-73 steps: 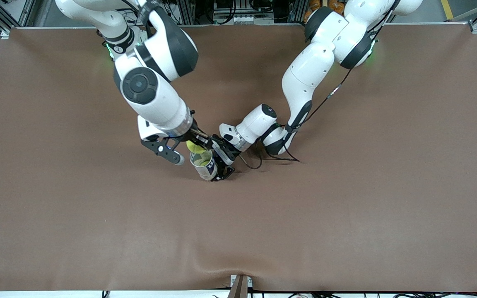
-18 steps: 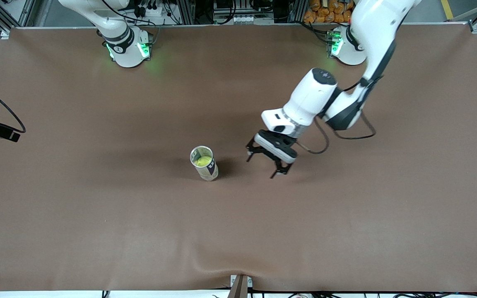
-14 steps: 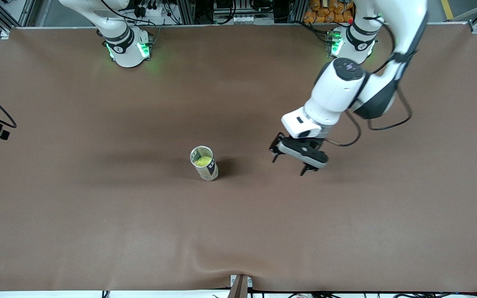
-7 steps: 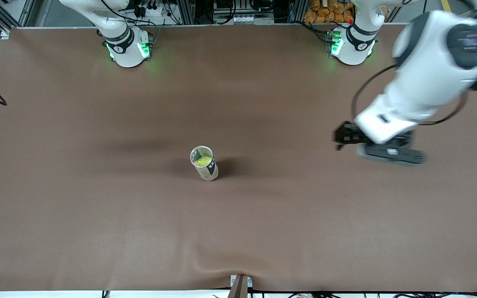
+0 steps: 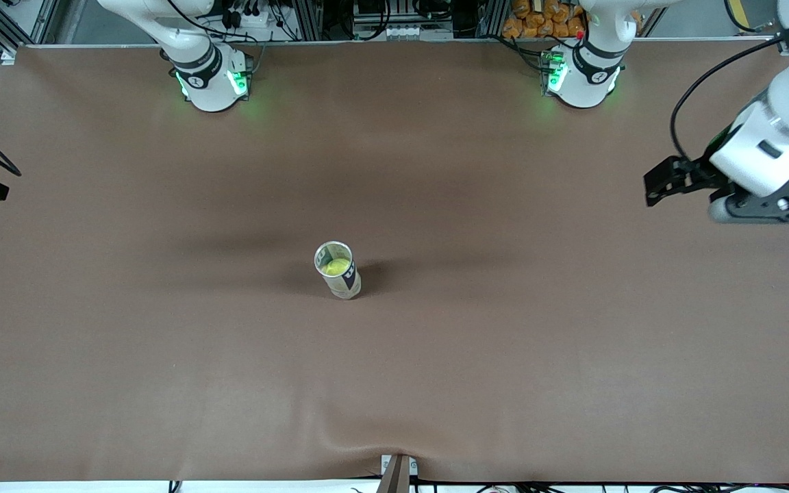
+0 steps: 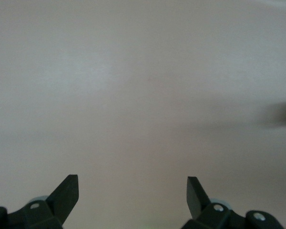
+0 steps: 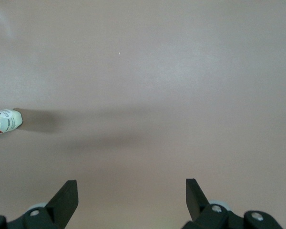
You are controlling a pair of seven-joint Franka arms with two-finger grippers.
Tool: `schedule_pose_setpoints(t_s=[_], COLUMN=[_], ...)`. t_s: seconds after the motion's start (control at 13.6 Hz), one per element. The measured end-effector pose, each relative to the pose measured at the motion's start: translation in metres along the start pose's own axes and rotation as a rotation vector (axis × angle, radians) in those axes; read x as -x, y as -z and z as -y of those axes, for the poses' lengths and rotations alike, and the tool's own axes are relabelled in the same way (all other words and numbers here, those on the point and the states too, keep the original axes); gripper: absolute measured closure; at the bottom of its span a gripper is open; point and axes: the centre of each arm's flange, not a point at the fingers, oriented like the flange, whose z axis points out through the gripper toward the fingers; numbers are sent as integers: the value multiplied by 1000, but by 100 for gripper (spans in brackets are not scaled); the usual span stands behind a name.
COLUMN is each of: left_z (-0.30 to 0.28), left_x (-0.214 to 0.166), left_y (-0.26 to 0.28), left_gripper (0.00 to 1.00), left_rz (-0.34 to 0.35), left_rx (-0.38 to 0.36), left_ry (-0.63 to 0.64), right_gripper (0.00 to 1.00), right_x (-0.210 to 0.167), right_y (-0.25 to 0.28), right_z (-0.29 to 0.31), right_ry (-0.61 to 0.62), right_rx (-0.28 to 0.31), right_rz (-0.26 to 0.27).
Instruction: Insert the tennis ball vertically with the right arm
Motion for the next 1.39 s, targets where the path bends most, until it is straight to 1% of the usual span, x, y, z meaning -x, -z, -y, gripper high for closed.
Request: schedule_pose_setpoints(t_s=[0.15,0.29,0.59,0.81,0.88,1.17,1.39], left_z=[18,24,39,45,45,50,52], left_x=[7,12,18,19,20,27,33], left_y=[16,26,37,36,34,30,21], left_gripper=[0,0,0,0,0,0,0], left_rz=[-19,-33,-53,-45,-40,-25,-2], left_rx=[-6,-10,-15,-21,-25,-35,-37], left_ry=[29,24,24,26,27,40,45], right_gripper=[0,0,0,0,0,0,0], right_x=[3,17,47,58,60,61,61], right_y=[5,6,0,14,16,11,10], right_z=[1,6,20,20,20,27,29], right_ry=[2,13,41,42,42,58,67], right_rx=[0,-4,-13,-13,-14,-12,10], right_rz=[-29,-59,-57,-91,-94,-76,-73])
